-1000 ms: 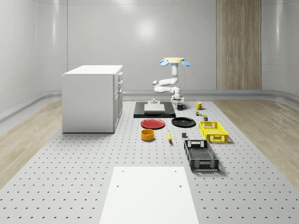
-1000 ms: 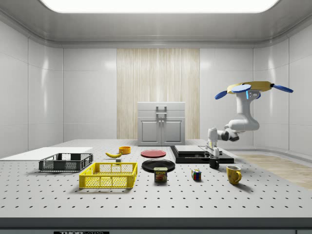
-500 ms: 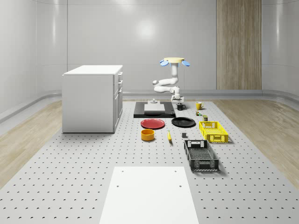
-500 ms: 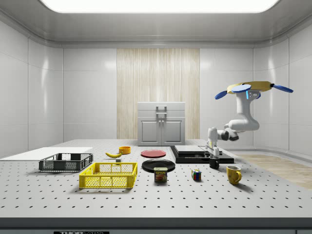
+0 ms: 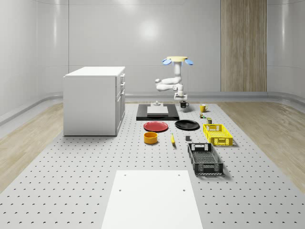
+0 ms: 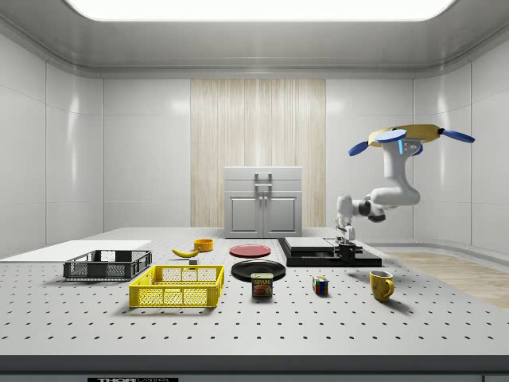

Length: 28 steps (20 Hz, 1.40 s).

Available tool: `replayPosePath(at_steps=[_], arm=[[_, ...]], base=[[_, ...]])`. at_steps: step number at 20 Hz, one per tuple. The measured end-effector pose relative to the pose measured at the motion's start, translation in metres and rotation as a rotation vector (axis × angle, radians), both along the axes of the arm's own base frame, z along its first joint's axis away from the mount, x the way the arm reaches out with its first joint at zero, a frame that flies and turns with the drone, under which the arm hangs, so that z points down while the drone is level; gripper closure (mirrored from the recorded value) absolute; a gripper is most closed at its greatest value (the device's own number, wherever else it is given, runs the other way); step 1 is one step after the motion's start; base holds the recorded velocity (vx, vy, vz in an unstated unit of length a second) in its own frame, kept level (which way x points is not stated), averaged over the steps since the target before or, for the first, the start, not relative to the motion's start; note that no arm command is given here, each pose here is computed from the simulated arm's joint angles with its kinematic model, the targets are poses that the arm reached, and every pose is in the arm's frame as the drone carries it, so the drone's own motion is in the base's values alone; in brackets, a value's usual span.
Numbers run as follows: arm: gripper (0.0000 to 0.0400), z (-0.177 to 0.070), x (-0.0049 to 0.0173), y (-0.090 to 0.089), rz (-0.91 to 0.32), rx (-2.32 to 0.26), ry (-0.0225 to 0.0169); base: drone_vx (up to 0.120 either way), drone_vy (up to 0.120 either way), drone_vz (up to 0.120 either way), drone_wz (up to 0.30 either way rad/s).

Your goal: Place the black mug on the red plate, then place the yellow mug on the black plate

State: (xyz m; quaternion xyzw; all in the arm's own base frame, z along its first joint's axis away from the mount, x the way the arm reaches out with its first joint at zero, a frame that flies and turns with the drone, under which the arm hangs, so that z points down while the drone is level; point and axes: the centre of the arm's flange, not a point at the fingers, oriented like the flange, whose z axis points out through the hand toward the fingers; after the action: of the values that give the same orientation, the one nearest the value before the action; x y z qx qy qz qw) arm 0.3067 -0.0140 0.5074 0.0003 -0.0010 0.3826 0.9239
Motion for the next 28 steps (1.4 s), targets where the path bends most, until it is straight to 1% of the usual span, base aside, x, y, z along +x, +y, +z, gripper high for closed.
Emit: replayPosePath(at_steps=[4, 15, 17, 28], arm=[[0.029, -0.0039, 0.0, 0.0, 0.0, 0.0, 0.0], [0.029, -0.0065, 0.0, 0.0, 0.0, 0.0, 0.0], [0.029, -0.0066, 0.0, 0.0, 0.0, 0.0, 0.0], [0.029, -0.0067, 0.0, 0.0, 0.0, 0.0, 0.0]], base=[[0.12, -0.12, 0.1, 0.0], [0.12, -0.12, 0.0, 0.0], [0.12, -0.12, 0.08, 0.0], [0.12, -0.12, 0.0, 0.0]])
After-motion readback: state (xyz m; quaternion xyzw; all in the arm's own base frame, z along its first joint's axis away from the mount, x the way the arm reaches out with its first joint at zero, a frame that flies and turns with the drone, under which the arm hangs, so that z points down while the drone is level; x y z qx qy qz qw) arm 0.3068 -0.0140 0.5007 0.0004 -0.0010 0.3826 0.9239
